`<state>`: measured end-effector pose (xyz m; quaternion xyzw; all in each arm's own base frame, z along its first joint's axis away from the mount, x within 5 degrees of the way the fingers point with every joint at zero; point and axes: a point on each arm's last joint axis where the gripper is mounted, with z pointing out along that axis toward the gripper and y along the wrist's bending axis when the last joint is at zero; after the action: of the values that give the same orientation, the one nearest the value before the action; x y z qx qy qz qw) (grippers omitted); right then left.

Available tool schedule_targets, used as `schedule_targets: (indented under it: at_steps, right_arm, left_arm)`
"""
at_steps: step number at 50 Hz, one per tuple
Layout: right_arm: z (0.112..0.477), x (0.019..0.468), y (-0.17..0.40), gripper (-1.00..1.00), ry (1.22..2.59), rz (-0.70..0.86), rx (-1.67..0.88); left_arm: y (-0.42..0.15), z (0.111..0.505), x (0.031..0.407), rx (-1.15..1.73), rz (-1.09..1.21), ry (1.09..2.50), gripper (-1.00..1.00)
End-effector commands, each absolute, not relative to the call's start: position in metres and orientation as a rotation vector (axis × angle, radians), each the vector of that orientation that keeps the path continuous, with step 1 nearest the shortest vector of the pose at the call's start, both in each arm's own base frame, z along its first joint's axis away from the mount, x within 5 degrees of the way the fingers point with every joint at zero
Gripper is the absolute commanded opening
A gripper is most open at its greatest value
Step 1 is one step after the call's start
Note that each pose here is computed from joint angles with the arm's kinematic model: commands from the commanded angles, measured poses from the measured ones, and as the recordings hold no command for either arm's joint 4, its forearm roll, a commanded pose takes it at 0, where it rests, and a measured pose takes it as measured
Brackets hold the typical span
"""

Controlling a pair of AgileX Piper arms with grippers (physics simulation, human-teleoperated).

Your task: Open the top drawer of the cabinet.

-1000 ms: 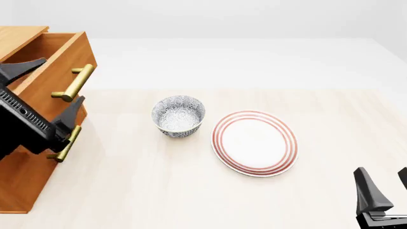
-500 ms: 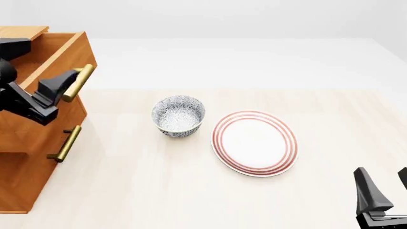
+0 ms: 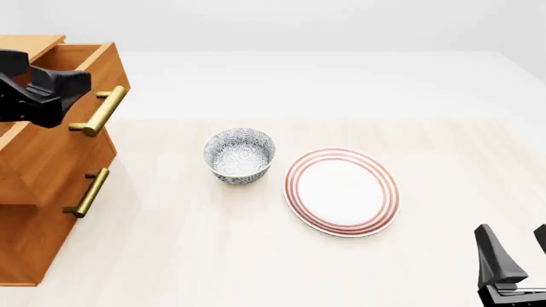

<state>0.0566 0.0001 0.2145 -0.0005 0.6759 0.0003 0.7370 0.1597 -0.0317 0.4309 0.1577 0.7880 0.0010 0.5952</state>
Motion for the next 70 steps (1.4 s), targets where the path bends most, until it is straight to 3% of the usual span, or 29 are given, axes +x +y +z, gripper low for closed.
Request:
schedule_targets:
  at_steps: [1, 24, 70]
  right_arm:
    - [0.214, 0.057, 0.000, 1.00, 1.484, 0.000, -0.001]
    - [0.214, 0.057, 0.000, 1.00, 1.484, 0.000, -0.001]
    - [0.214, 0.057, 0.000, 1.00, 1.484, 0.000, -0.001]
  left_arm:
    - [-0.025, 0.440, 0.166, 0.240, -0.032, 1.917, 1.00]
    - [-0.011, 0.440, 0.190, -0.010, -0.074, 2.086, 1.00]
    - [0.006, 0.434, 0.215, -0.097, -0.016, 2.179, 1.00]
